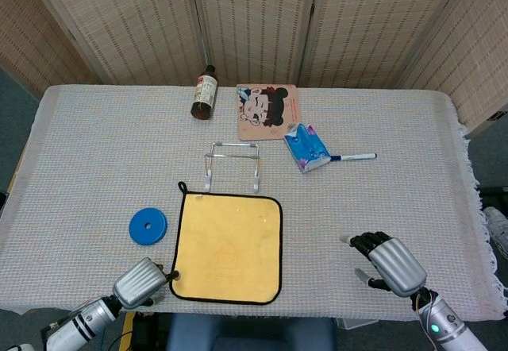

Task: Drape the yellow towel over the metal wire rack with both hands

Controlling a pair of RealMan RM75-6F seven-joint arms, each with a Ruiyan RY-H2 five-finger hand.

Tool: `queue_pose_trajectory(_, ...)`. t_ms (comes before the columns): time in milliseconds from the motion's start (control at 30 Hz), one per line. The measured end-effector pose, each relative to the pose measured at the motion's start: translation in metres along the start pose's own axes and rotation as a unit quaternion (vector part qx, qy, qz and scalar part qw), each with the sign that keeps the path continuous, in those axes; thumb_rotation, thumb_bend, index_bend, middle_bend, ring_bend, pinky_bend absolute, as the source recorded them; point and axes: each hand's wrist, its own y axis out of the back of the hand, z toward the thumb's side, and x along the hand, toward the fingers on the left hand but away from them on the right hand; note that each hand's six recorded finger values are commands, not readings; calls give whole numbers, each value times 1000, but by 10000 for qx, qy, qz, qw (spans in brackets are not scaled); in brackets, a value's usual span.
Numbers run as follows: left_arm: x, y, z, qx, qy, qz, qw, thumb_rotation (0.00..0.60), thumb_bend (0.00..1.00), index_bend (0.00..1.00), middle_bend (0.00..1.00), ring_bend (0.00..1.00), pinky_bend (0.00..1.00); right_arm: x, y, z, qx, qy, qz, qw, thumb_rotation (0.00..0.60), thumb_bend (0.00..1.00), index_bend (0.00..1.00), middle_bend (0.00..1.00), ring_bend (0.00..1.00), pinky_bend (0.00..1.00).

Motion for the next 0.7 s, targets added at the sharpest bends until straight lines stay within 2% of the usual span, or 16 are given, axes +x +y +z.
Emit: queue_pose_trajectory(700,24,-3,10,-64,-61,-7,10000,600,223,451,872,745,921,8,0,-10,-83,-197,-72,9997,600,322,191,365,358,386)
